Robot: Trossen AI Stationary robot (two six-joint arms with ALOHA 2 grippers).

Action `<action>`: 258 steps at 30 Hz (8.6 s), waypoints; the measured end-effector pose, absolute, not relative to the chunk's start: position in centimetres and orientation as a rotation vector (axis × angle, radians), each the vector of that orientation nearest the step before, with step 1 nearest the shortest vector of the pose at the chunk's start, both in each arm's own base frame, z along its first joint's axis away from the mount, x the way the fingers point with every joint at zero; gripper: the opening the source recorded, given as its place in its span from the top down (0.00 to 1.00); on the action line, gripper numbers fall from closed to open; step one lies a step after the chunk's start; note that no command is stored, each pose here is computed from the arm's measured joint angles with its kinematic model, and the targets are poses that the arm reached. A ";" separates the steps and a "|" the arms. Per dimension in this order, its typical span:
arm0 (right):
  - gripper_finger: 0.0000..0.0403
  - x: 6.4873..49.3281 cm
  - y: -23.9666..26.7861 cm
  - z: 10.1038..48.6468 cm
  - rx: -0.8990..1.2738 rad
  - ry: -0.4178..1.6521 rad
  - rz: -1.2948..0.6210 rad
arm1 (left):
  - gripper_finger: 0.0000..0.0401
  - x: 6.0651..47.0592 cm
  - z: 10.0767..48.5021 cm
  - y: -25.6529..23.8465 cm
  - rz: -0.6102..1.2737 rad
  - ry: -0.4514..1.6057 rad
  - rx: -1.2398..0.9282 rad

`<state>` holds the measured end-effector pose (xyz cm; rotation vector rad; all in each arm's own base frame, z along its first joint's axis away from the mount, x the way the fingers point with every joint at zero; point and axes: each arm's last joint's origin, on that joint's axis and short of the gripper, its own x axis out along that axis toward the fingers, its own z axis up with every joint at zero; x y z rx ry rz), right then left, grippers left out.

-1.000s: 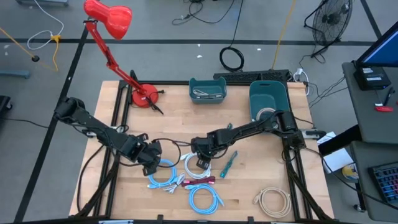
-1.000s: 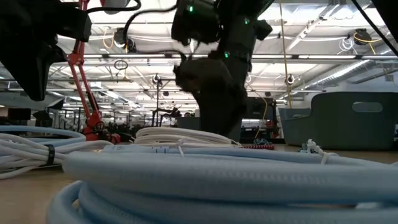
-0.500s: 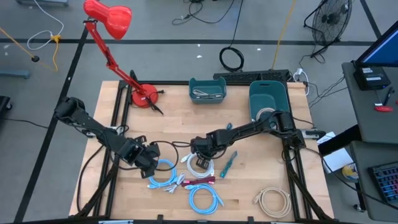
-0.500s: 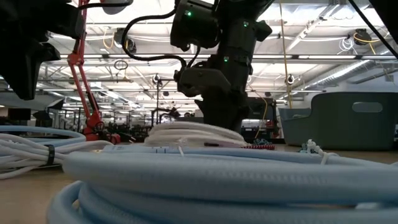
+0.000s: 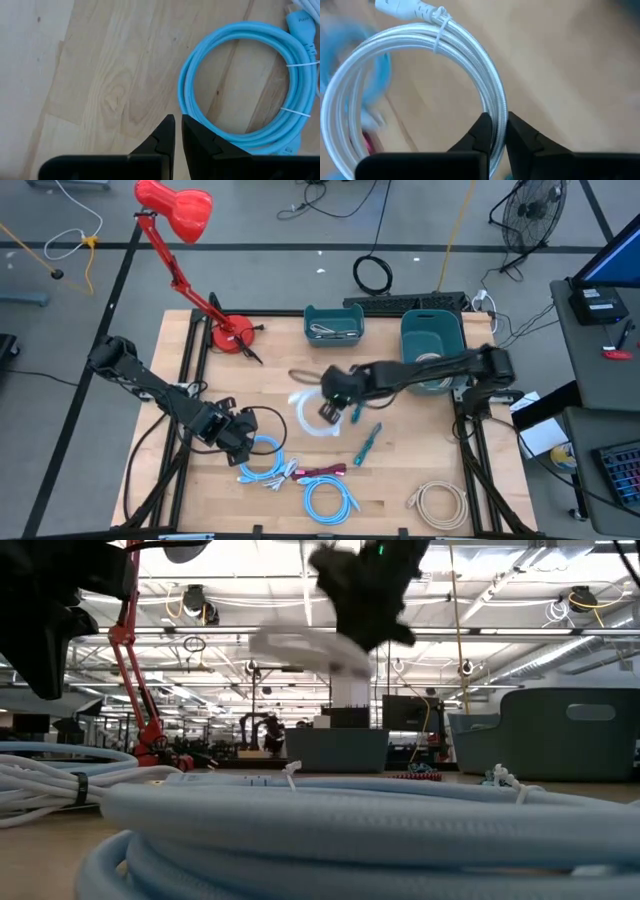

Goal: Pick & Place USB Port
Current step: Put the white HDMI cable into the right blue bin, then put the left blue HDMI cable into the right blue bin

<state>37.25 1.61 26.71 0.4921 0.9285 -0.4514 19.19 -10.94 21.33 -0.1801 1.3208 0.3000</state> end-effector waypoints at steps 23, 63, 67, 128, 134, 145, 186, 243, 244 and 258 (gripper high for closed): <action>0.94 17.1 -7.2 36.3 0.480 0.884 -1.402 | 0.91 19.0 21.3 -11.3 0.311 1.309 -0.184; 0.80 12.1 -15.4 21.7 0.551 1.263 -1.480 | 0.91 17.4 21.3 -12.7 0.296 1.390 -0.220; 0.70 12.2 -15.5 21.7 0.558 1.243 -1.491 | 0.91 17.2 21.2 -13.0 0.303 1.390 -0.229; 0.64 20.9 5.4 31.2 0.653 0.927 -0.374 | 0.57 21.5 21.5 -9.2 0.035 1.305 -0.121; 0.64 18.9 7.6 28.3 0.684 1.048 -0.477 | 0.46 22.1 21.5 -7.6 0.026 1.321 -0.149; 0.64 18.1 10.7 22.4 0.880 1.042 -0.400 | 0.45 22.6 21.5 -7.3 0.009 1.291 -0.169; 0.85 19.5 11.9 23.3 0.954 0.885 -0.214 | 0.97 26.2 15.3 -6.8 0.179 1.441 -0.355; 0.89 11.9 3.6 38.6 0.455 0.500 -0.711 | 0.97 43.7 33.8 12.2 0.504 0.680 -0.616; 0.86 12.2 3.3 38.6 0.453 0.484 -0.732 | 0.97 43.8 33.7 12.0 0.515 0.679 -0.607; 0.34 17.8 -1.2 35.9 0.598 0.389 -0.805 | 0.97 44.4 34.1 8.4 0.794 0.568 -0.458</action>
